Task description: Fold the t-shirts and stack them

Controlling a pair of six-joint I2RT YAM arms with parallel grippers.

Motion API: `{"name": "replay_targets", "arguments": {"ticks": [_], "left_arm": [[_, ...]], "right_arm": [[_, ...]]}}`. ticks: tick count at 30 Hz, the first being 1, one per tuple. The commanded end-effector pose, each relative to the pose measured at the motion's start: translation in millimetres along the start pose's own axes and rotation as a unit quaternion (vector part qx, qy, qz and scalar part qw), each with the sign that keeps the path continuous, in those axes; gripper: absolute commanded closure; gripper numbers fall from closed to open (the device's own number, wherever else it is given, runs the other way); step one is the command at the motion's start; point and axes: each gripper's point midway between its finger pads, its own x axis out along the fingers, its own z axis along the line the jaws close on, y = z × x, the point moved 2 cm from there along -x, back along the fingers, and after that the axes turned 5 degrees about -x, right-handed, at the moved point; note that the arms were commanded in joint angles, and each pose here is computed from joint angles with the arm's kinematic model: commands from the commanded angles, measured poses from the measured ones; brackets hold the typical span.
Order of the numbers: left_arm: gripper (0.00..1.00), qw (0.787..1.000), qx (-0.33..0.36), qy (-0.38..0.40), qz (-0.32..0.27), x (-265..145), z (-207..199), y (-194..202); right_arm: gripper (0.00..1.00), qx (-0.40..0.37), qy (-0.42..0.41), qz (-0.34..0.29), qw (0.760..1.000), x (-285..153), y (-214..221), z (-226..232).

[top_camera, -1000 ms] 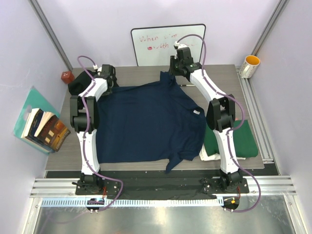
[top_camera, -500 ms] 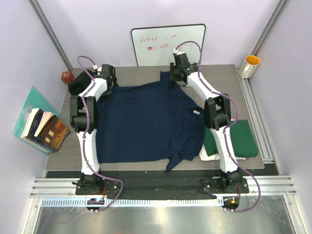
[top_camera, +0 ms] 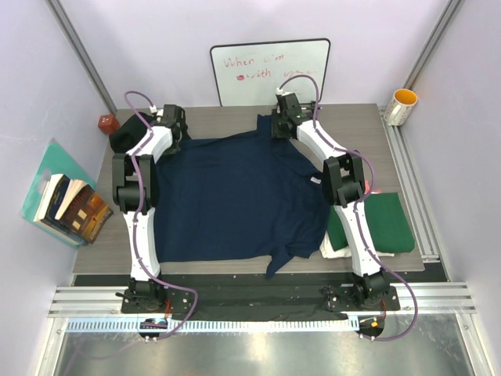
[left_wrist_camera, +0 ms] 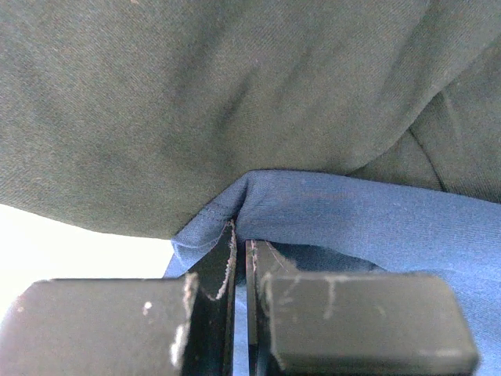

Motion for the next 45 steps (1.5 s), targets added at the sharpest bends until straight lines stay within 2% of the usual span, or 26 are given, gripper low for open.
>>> {"name": "replay_targets", "arguments": {"ticks": [1,2,4,5,15,28,36,45], "left_arm": [[1.00,1.000,-0.023,0.010,-0.018,-9,2,-14],[1.00,1.000,-0.023,0.010,-0.018,-9,2,-14],[1.00,1.000,-0.023,0.010,-0.018,-10,2,-14],[1.00,1.000,-0.023,0.011,-0.018,-10,3,-14],[1.00,1.000,-0.024,0.001,-0.016,-8,8,-10],[1.00,0.998,-0.045,-0.023,-0.036,-15,29,-31],[1.00,0.996,-0.060,-0.024,-0.060,-22,31,-55],[1.00,0.994,-0.078,-0.035,-0.069,-4,29,-78]], "right_arm": [[0.69,0.007,-0.001,-0.033,0.999,3,-20,2],[0.83,0.008,-0.001,-0.039,0.999,2,-24,2],[0.96,0.010,0.001,-0.042,0.999,3,-25,2],[0.99,0.009,0.003,-0.047,0.999,-1,-30,2],[0.99,-0.009,0.033,-0.087,0.996,-44,-70,-21],[0.99,-0.025,0.050,-0.129,0.990,-90,-109,-39],[0.99,-0.053,0.054,-0.129,0.989,-96,-112,-64],[0.99,-0.050,0.044,-0.145,0.987,-100,-124,-90]]}}
